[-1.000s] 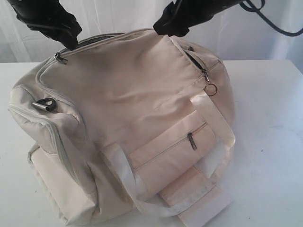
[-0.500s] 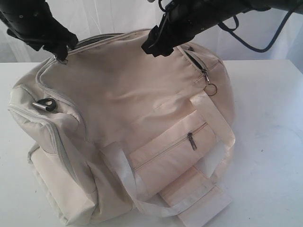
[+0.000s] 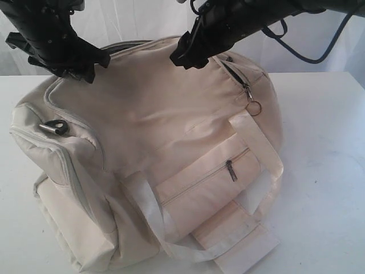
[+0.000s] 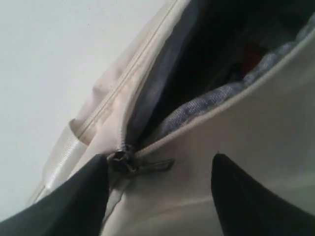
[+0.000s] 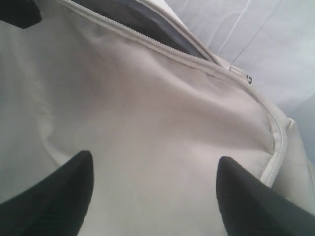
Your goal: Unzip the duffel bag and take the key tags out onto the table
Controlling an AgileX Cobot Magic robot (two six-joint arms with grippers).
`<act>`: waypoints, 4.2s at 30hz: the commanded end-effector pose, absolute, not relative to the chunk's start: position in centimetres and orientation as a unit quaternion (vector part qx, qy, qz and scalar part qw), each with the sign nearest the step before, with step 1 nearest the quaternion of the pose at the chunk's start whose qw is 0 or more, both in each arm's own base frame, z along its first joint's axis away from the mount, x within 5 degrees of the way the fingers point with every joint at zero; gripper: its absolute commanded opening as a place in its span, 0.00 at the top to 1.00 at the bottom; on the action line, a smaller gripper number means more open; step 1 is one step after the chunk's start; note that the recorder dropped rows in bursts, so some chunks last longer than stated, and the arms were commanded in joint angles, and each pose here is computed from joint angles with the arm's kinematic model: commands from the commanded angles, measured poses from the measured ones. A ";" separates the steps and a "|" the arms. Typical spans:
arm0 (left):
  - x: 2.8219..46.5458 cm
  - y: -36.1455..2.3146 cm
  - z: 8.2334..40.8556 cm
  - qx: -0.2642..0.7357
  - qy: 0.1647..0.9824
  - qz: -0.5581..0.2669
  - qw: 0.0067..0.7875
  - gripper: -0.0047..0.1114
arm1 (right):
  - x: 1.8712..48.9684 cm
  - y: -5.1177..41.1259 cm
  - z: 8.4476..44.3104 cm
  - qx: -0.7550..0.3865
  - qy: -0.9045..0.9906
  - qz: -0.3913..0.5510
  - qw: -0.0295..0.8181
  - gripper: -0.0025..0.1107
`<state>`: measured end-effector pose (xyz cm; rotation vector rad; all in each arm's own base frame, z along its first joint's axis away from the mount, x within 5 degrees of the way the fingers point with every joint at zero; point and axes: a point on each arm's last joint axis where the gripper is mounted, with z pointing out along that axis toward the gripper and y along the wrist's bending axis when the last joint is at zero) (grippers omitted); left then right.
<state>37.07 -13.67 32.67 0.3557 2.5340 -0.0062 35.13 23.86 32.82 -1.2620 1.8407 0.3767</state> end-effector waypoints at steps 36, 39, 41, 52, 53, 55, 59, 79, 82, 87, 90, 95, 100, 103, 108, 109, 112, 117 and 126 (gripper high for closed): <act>35.0 -12.4 35.8 0.127 0.943 0.012 0.307 0.57 | 34.9 23.9 32.8 -0.502 0.742 0.161 0.414 0.40; 34.9 -13.5 35.8 0.124 0.940 -0.033 0.317 0.45 | 34.8 23.9 32.8 -0.503 0.742 0.162 0.412 0.40; 34.8 -13.8 35.8 0.125 0.941 -0.033 0.313 0.45 | 34.8 23.9 32.8 -0.505 0.743 0.163 0.409 0.40; 35.1 -13.5 32.2 0.061 0.947 -0.035 0.312 0.49 | 34.7 23.9 32.7 -0.508 0.744 0.166 0.402 0.40; 35.2 -13.4 32.2 0.053 0.946 -0.027 0.319 0.49 | 34.7 23.9 32.7 -0.509 0.744 0.166 0.401 0.40; 35.5 -13.0 32.3 0.034 0.942 -0.009 0.334 0.49 | 34.6 23.9 32.7 -0.509 0.744 0.166 0.400 0.40; 35.9 -12.7 32.5 0.011 0.933 0.000 0.359 0.49 | 34.6 23.9 32.7 -0.509 0.744 0.166 0.400 0.40; 37.2 -13.1 30.3 0.010 0.940 0.016 0.339 0.65 | 34.6 23.9 32.6 -0.509 0.744 0.167 0.399 0.40; 37.0 -12.7 30.2 0.011 0.944 0.035 0.327 0.67 | 34.6 23.9 32.6 -0.509 0.744 0.167 0.399 0.40; 36.9 -12.6 30.1 0.010 0.946 0.044 0.320 0.73 | 34.6 23.9 32.6 -0.509 0.744 0.167 0.399 0.40; 36.9 -12.6 30.1 0.021 0.946 0.048 0.320 0.79 | 34.6 23.9 32.6 -0.509 0.744 0.167 0.399 0.40; 36.9 -12.6 30.1 0.033 0.946 0.052 0.319 0.96 | 34.6 23.9 32.6 -0.509 0.744 0.167 0.399 0.40; 36.7 -12.5 30.6 0.049 0.943 0.056 0.323 0.96 | 34.6 23.9 32.6 -0.509 0.744 0.167 0.399 0.40; 36.1 -12.2 31.8 0.069 0.937 0.058 0.337 0.96 | 34.6 23.9 32.6 -0.509 0.744 0.167 0.399 0.40; 34.5 -11.7 34.1 0.092 0.932 0.060 0.344 0.96 | 34.8 24.0 32.3 -0.514 0.742 0.163 0.399 0.40; 34.2 -11.6 34.4 0.100 0.933 0.057 0.342 0.96 | 34.8 24.0 32.3 -0.526 0.733 0.158 0.401 0.40; 33.5 -11.8 34.9 0.130 0.932 0.043 0.336 0.96 | 34.7 24.4 32.4 -0.567 0.697 0.130 0.420 0.40; 32.7 -12.5 35.0 0.191 0.930 0.008 0.313 0.96 | 34.3 25.9 32.9 -0.633 0.616 0.078 0.464 0.40; 31.7 -12.6 35.3 0.241 0.927 0.001 0.289 0.96 | 34.2 29.9 30.9 -0.676 0.532 0.007 0.510 0.40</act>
